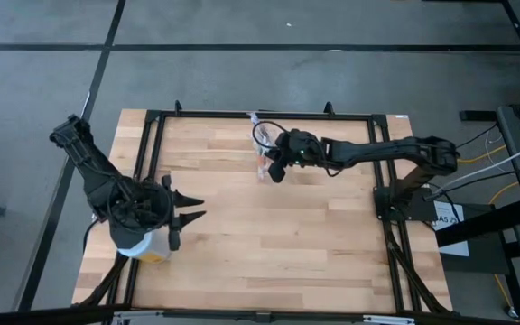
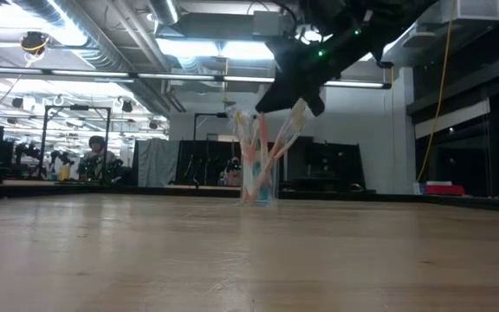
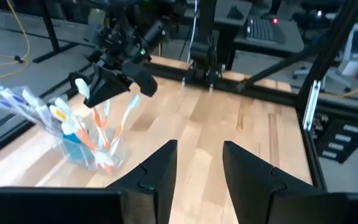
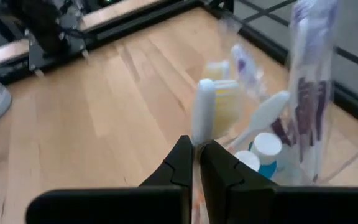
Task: Pick & Place toothbrushing station
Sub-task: Put the orange toothbrush into the transparent organizer, then return to Home Position
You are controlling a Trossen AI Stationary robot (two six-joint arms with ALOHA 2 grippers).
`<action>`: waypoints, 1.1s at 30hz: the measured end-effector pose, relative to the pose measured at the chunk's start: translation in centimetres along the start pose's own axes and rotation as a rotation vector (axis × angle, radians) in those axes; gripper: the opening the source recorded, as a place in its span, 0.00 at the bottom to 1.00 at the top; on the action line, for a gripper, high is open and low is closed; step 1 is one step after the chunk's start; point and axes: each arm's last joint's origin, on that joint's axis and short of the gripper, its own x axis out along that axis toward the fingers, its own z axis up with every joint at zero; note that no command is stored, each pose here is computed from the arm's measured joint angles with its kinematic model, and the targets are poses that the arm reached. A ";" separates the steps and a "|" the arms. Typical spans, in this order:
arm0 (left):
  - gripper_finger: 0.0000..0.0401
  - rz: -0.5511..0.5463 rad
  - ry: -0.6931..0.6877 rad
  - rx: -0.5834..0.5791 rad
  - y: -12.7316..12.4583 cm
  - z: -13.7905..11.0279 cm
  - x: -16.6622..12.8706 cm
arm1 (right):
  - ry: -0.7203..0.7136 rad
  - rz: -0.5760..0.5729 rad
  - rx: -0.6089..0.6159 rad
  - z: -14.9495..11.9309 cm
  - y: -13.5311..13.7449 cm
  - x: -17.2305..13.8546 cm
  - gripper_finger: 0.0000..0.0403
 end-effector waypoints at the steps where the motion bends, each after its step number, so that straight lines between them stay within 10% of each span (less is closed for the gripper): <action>1: 0.31 0.002 0.009 0.006 0.1 -0.2 -0.1 | 0.006 0.000 -0.008 -0.1 -0.2 0.2 0.03; 18: 0.31 0.045 0.105 -0.013 1.1 -1.8 -0.9 | -0.018 0.288 0.036 -2.9 -2.6 1.3 0.04; 33: 0.31 0.074 0.080 0.001 1.2 -1.8 -0.9 | -0.418 0.498 0.296 -3.6 -4.5 -4.0 0.38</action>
